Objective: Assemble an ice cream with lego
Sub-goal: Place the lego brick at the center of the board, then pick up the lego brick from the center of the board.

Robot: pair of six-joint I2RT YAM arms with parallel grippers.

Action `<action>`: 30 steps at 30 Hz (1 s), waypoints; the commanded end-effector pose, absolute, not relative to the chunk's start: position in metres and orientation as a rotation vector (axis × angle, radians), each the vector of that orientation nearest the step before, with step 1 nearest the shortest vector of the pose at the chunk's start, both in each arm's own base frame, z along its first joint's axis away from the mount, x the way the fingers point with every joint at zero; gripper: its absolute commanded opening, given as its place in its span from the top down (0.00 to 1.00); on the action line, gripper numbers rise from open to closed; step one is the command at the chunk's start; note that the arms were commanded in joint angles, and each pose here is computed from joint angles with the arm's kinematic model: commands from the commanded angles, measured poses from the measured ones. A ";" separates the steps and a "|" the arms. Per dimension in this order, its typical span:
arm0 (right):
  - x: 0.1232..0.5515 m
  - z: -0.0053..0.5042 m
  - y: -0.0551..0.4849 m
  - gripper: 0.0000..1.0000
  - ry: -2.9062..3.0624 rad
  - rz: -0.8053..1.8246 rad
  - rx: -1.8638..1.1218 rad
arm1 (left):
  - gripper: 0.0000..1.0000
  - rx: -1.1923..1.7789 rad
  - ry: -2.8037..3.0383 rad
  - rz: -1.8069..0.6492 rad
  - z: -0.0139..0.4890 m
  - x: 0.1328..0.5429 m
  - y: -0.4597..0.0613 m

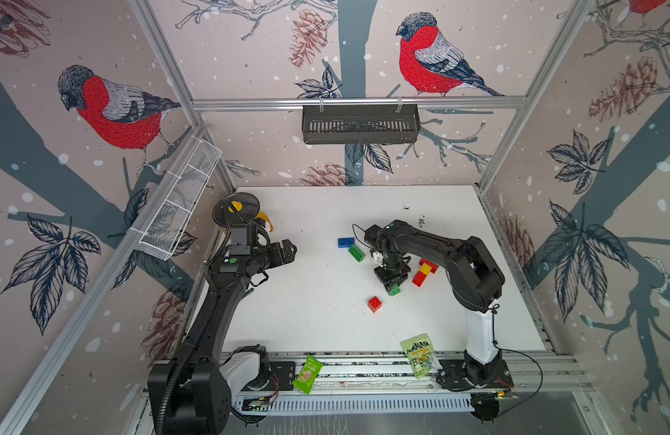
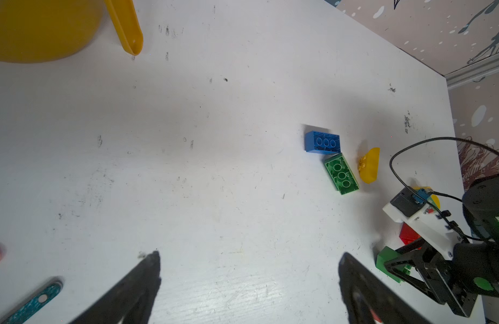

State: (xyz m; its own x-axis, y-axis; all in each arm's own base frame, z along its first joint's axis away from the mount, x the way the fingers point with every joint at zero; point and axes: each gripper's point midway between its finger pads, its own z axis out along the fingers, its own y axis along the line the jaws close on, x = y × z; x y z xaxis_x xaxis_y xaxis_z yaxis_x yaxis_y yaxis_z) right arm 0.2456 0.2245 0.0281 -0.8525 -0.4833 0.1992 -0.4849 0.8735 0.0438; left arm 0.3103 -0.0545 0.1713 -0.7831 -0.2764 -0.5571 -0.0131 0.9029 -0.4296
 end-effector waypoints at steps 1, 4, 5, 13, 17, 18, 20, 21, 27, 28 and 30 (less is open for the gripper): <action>0.252 0.022 0.229 0.54 -2.845 -0.011 0.769 | 0.02 -0.192 2.393 -0.549 0.177 0.317 -0.056; 0.262 0.026 0.230 0.48 -2.878 -0.019 0.768 | 0.02 -0.195 2.402 -0.548 0.176 0.318 -0.056; 0.266 0.029 0.232 0.45 -2.892 -0.017 0.772 | 0.02 -0.198 2.407 -0.548 0.175 0.318 -0.055; 0.295 0.099 0.252 0.35 -3.345 -0.250 0.871 | 0.02 -0.200 2.391 -0.541 0.175 0.322 -0.055; 0.277 0.110 0.250 0.36 -3.489 -0.264 0.896 | 0.02 -0.209 2.395 -0.573 0.174 0.323 -0.059; 0.274 0.107 0.249 0.35 -3.490 -0.272 0.888 | 0.02 -0.208 2.396 -0.576 0.174 0.324 -0.060; 0.268 0.098 0.243 0.35 -3.490 -0.229 0.859 | 0.02 -0.205 2.396 -0.573 0.173 0.324 -0.061; 0.266 0.093 0.241 0.35 -3.484 -0.210 0.853 | 0.02 -0.205 2.397 -0.573 0.172 0.323 -0.062; 0.262 0.071 0.236 0.36 -3.451 -0.158 0.848 | 0.02 -0.207 2.405 -0.579 0.169 0.320 -0.064; 0.261 0.068 0.237 0.37 -3.441 -0.167 0.847 | 0.02 -0.208 2.405 -0.579 0.169 0.319 -0.064; 0.259 0.062 0.237 0.38 -3.425 -0.149 0.845 | 0.02 -0.209 2.400 -0.576 0.171 0.319 -0.063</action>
State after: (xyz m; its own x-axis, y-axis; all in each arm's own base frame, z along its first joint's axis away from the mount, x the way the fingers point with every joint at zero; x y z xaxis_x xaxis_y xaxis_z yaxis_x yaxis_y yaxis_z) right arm 0.2555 0.2339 0.0647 -0.8113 -0.4471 -0.3768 -0.4778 0.8784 -0.0137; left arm 0.3174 -0.0610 0.1651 -0.7853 -0.2850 -0.5496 -0.0147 0.8961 -0.4437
